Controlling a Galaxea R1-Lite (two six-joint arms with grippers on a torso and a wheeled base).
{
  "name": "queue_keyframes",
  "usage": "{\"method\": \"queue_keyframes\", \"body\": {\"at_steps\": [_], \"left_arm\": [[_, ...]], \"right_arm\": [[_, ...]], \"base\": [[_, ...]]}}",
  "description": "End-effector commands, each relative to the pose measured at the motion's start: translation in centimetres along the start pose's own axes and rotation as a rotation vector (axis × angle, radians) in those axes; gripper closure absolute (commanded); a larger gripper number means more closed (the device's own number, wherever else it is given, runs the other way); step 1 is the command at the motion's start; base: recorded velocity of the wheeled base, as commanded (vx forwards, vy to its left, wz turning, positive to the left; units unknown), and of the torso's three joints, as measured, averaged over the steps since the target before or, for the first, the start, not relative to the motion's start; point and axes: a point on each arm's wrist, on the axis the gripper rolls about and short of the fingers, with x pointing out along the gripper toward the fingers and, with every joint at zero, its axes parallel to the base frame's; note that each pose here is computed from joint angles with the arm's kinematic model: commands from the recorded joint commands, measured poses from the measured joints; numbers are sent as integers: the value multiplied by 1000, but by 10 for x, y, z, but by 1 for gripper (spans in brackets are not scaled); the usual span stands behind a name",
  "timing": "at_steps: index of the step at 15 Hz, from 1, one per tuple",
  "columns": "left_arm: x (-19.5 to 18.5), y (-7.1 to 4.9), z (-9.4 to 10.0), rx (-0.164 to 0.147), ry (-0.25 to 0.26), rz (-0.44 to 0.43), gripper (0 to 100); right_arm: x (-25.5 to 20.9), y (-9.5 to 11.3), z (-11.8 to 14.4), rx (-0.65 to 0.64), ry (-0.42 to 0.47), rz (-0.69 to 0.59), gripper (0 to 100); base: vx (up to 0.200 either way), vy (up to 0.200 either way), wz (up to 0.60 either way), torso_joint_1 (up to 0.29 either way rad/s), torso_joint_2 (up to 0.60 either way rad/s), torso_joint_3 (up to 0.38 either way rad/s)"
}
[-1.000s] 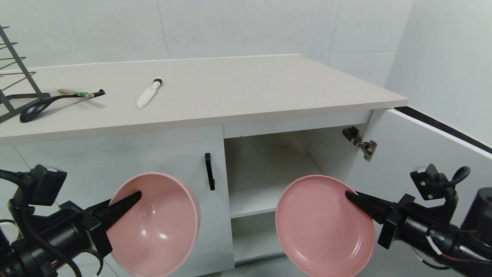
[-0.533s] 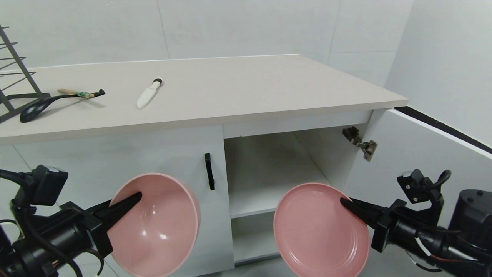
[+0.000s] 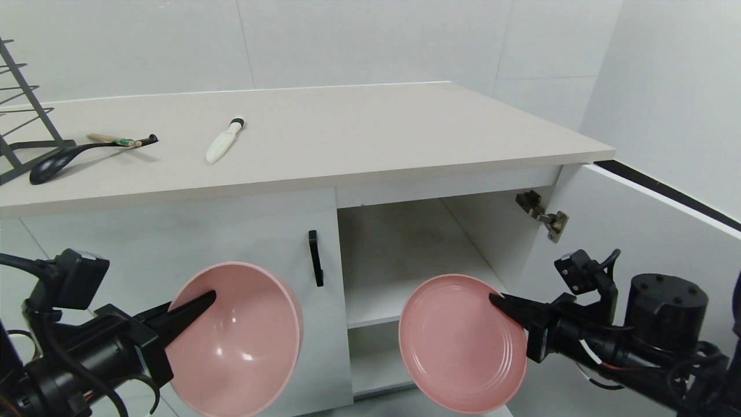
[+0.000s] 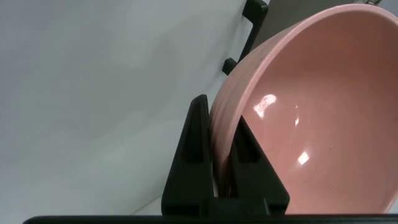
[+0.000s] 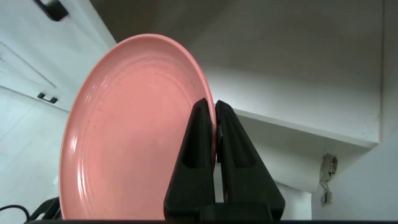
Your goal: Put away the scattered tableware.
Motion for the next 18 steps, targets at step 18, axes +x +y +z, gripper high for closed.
{"method": "queue_keyframes", "body": {"at_steps": [18], "left_arm": [[0,-1,1,3,-6,-9,100]], "right_arm": [[99,-50,-27,29,-17,-38,100]], "base": [[0,0,0,0,0,0]]}}
